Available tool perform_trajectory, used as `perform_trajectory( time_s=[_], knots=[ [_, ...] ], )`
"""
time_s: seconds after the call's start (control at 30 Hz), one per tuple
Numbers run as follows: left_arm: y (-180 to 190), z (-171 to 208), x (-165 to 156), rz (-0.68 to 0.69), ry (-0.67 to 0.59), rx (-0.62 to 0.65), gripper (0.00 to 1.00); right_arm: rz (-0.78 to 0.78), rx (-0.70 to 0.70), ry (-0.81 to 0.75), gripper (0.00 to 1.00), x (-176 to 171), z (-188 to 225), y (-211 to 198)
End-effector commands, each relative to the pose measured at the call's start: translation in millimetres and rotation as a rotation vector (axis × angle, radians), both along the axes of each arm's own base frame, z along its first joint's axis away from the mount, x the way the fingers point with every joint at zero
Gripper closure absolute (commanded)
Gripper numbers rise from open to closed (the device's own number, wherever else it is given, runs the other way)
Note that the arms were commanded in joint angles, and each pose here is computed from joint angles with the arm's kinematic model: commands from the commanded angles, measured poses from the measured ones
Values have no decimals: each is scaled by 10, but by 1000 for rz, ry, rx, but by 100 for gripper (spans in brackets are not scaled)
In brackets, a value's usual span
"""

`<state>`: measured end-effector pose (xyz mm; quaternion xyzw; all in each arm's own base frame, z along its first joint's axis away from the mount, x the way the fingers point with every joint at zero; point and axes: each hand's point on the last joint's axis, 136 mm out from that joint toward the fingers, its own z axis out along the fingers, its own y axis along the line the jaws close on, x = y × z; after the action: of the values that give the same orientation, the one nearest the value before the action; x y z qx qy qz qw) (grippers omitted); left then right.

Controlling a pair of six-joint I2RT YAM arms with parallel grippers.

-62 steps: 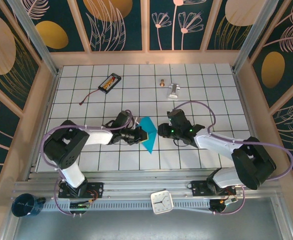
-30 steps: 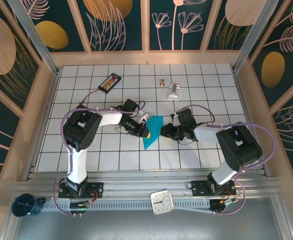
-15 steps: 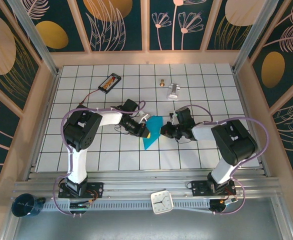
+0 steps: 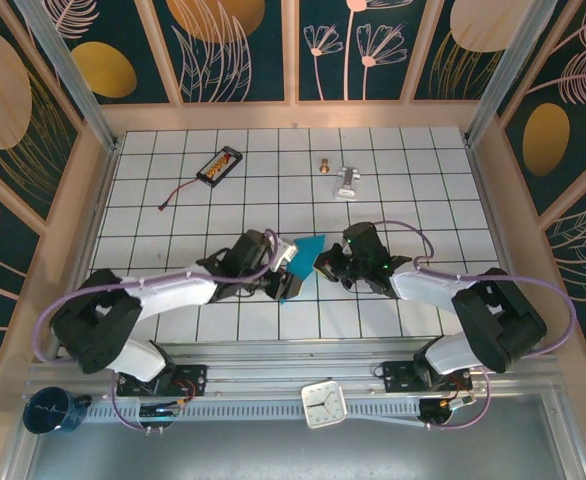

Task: Fold a paper plane with a square sheet of paper (pick it up from the middle)
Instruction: Perform the fifth fold on the wing at the bottom-center of the table.

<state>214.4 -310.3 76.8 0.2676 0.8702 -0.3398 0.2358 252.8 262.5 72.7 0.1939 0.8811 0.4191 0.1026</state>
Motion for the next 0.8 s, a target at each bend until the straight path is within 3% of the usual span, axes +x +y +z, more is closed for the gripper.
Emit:
perform_trajectory(
  time_s=[0.0, 0.37, 0.77],
  knots=[
    [63, 119, 174, 123, -191, 4, 51, -84, 6, 80, 100, -29, -61, -45],
    [-68, -67, 199, 84, -390, 217, 41, -98, 58, 132, 100, -74, -78, 18],
    [-141, -125, 266, 78, -449, 270, 47, -104, 94, 152, 100, -100, -92, 36]
  ],
)
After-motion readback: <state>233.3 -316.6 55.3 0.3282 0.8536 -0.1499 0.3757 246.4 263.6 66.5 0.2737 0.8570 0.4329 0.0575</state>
